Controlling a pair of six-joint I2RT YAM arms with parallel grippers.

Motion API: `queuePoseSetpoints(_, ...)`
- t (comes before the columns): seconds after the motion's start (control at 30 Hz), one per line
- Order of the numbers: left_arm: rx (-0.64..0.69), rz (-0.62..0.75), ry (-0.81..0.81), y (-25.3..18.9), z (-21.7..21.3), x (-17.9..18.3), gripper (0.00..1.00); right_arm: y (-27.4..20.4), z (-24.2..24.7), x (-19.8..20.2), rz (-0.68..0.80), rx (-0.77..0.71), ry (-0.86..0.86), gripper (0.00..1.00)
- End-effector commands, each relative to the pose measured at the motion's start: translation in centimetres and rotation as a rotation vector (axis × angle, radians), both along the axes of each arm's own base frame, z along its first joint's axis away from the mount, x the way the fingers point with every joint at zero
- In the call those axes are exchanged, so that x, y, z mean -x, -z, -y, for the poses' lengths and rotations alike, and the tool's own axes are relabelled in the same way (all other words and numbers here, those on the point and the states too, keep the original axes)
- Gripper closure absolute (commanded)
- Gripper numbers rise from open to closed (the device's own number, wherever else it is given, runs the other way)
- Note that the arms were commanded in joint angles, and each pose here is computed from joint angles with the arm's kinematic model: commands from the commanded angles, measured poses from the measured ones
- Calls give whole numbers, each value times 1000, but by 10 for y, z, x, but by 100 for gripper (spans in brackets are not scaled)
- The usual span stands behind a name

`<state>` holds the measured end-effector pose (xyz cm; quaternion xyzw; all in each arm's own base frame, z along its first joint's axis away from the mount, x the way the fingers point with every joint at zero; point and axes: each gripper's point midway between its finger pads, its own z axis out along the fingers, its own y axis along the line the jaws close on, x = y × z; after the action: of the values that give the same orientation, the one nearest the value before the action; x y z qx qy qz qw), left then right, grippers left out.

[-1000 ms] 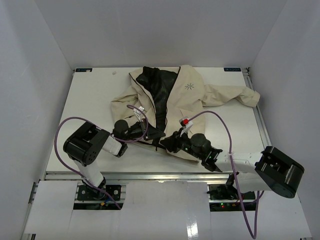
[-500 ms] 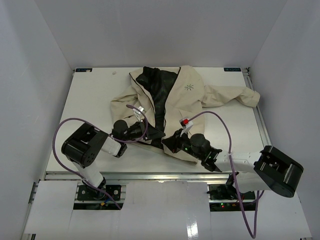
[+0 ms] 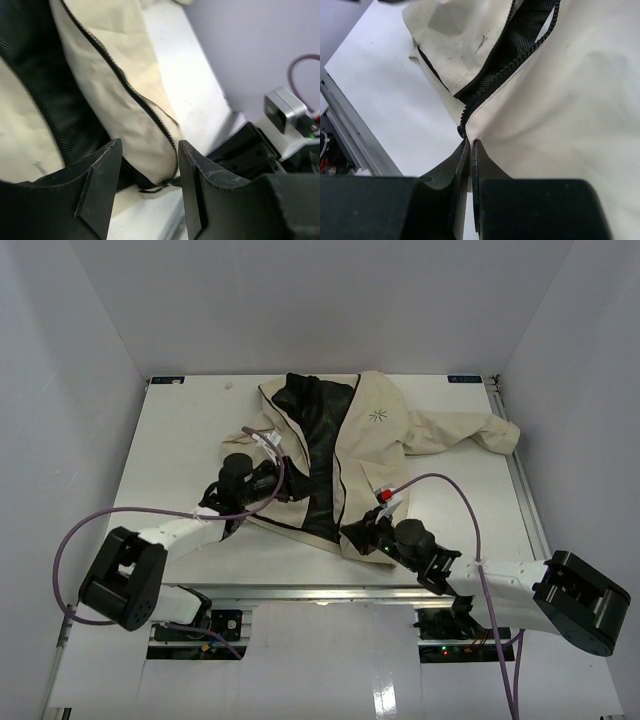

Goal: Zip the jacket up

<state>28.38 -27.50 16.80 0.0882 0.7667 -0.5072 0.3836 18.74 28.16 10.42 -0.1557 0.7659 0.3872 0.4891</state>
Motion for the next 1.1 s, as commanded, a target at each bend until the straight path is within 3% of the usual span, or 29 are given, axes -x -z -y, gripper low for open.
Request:
queuePoseSetpoints(0.0,-458,-69,-229,41,-66,-7,38,-14,10,-1,58,-30,28,92)
queuePoseSetpoints(0.1,-587,-113,-300,53,-83,-11,38,-22,12,0,76,-48,23,92)
queuePoseSetpoints(0.27,-707,-202,-198,84,-70,-3,41,-28,17,1,107,-43,24,92)
queuePoseSetpoints(0.43,-741,-248,-101,92,-49,9,37,-25,22,3,108,-34,28,92)
queuePoseSetpoints(0.6,-844,-271,-152,92,-62,3,33,-28,20,5,108,-43,12,92)
queuePoseSetpoints(0.73,-771,-262,-56,92,-43,9,31,-30,23,7,114,-57,17,92)
queuePoseSetpoints(1.07,-912,-350,-40,143,-49,24,33,-35,29,7,125,-69,29,92)
